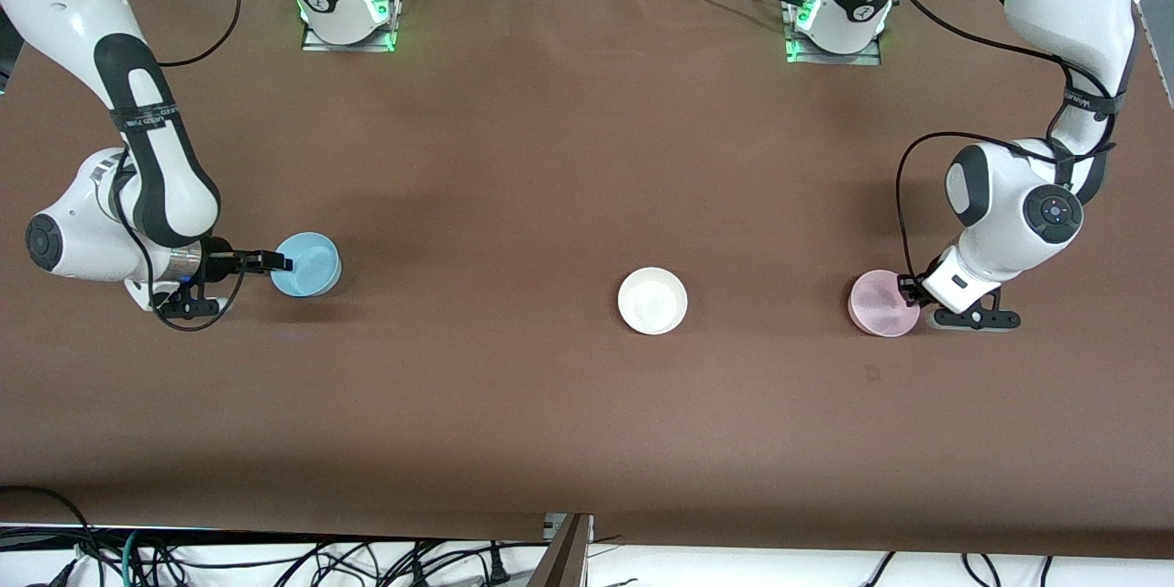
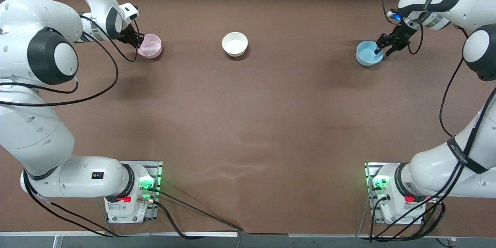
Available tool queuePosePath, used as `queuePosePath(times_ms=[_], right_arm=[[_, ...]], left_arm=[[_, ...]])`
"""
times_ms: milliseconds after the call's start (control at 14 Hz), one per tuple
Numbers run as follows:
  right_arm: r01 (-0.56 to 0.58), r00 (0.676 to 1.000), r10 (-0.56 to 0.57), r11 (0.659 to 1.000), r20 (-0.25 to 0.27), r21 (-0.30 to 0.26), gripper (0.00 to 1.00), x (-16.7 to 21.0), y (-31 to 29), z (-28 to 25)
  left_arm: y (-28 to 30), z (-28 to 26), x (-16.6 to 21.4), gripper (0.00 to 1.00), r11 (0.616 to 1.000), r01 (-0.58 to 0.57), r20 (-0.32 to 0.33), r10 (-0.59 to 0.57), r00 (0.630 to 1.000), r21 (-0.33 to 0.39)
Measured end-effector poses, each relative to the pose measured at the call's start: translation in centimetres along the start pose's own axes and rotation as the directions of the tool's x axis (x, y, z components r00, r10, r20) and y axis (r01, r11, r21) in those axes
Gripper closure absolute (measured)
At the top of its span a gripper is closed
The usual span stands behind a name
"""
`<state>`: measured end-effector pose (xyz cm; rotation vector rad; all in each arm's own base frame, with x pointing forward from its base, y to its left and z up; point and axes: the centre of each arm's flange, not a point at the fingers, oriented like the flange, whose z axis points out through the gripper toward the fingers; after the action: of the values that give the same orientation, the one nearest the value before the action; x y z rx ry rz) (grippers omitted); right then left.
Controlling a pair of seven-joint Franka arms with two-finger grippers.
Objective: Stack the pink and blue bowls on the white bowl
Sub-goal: 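Carry the pink bowl over the white bowl while the right gripper lifts blue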
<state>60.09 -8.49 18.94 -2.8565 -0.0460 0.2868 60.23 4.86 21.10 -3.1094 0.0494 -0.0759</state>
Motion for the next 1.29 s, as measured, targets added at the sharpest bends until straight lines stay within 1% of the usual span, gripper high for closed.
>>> queuePosePath(times_ms=[71,143,286,429,786,929,1000,1143,1214,1286], right_arm=[[0.001,1.000,-0.001,1.000,0.001,0.001,0.40,0.0,0.0,0.0],[0.000,1.000,0.000,1.000,0.000,0.002,0.44,0.0,0.0,0.0],[-0.001,1.000,0.001,1.000,-0.001,0.007,0.44,0.0,-0.2,0.1],[0.001,1.000,-0.001,1.000,-0.001,0.010,0.41,0.0,-0.4,0.1],[0.003,1.000,-0.003,1.000,0.008,0.017,0.43,0.0,-0.6,0.1],[0.005,1.000,-0.005,1.000,0.011,0.019,0.43,-0.1,-0.7,-0.2],[0.005,1.000,-0.005,1.000,0.014,0.022,0.44,-0.2,-0.8,-0.3],[0.006,1.000,-0.006,1.000,0.016,0.023,0.43,-0.2,-0.8,-0.4],[0.006,1.000,-0.007,1.000,0.016,0.024,0.50,-0.2,-0.8,-0.4],[0.006,1.000,-0.007,1.000,0.016,0.024,0.63,-0.2,-0.9,-0.4]], left_arm=[[0.0,0.0,0.0,0.90,1.000,0.000,0.000,0.000,1.000,0.000],[0.1,-0.2,0.0,0.97,1.000,-0.001,-0.002,0.001,1.000,-0.001],[0.2,-0.6,0.1,0.97,1.000,-0.003,-0.001,0.003,1.000,-0.002],[0.2,-0.6,0.1,0.97,1.000,-0.003,0.000,0.003,1.000,-0.003],[1.0,-1.4,0.2,0.97,1.000,-0.014,-0.003,0.014,1.000,-0.011],[2.4,-3.0,0.3,0.97,0.999,0.008,0.012,-0.008,1.000,-0.038],[3.7,-4.1,0.4,0.97,0.998,0.031,0.013,-0.030,0.999,-0.062],[6.7,-6.3,0.5,0.97,0.992,0.082,0.019,-0.080,0.997,-0.095],[8.4,-7.0,0.5,0.97,0.988,0.108,0.020,-0.107,0.994,-0.106],[10.0,-7.6,0.5,0.97,0.984,0.138,0.021,-0.136,0.990,-0.116]])
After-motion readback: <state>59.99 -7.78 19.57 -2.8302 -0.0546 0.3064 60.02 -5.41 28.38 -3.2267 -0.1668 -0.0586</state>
